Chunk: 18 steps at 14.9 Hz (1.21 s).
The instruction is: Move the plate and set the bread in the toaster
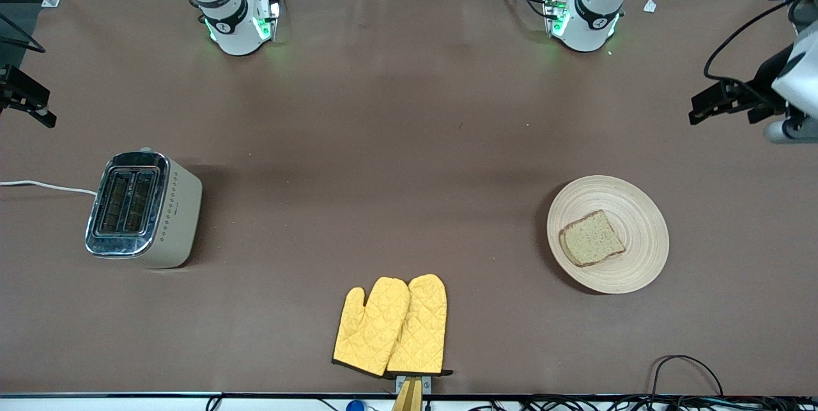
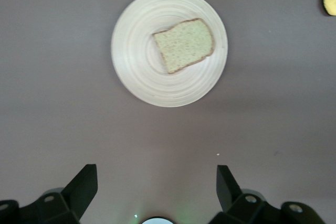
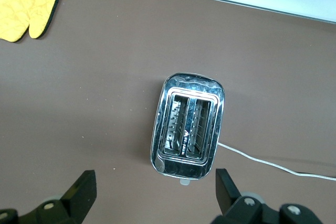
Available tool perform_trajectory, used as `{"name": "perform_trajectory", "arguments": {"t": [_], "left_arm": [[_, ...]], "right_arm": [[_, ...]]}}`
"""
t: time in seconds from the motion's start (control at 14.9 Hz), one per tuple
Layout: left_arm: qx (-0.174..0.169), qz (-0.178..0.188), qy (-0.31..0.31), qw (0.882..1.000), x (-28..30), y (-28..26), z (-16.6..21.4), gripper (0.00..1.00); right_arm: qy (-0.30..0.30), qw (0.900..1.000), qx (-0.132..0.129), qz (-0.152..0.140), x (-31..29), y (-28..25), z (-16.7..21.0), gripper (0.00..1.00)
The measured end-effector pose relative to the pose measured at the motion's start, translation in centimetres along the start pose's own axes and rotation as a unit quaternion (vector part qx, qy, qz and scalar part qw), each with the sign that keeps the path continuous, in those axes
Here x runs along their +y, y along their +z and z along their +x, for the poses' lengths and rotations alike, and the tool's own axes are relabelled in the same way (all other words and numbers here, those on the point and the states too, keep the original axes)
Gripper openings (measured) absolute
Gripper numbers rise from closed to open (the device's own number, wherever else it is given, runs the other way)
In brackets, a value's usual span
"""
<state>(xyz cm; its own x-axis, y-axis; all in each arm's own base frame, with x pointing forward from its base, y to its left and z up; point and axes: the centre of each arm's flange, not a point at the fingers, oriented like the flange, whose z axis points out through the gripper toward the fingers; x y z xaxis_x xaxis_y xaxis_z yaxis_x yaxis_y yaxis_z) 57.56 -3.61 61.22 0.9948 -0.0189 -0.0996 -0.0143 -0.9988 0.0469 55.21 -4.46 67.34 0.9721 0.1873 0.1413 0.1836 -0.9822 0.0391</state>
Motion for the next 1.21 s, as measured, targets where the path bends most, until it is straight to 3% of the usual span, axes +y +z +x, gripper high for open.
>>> {"name": "perform_trajectory", "arguments": {"t": [0.4,0.74,1.21], "left_arm": [[-0.006,-0.132,-0.030,0.991,-9.3,8.1,6.2,1.00],[0.024,-0.150,-0.062,0.987,-13.2,15.8,11.1,1.00],[0.018,-0.242,-0.073,0.967,-20.1,26.3,12.8,0.97]], "right_arm": [[0.000,1.000,0.000,0.000,0.0,0.0,0.0,1.00],[0.000,1.000,-0.001,0.000,0.0,0.1,0.0,1.00],[0.000,1.000,-0.001,0.002,0.0,0.1,0.0,1.00]]}}
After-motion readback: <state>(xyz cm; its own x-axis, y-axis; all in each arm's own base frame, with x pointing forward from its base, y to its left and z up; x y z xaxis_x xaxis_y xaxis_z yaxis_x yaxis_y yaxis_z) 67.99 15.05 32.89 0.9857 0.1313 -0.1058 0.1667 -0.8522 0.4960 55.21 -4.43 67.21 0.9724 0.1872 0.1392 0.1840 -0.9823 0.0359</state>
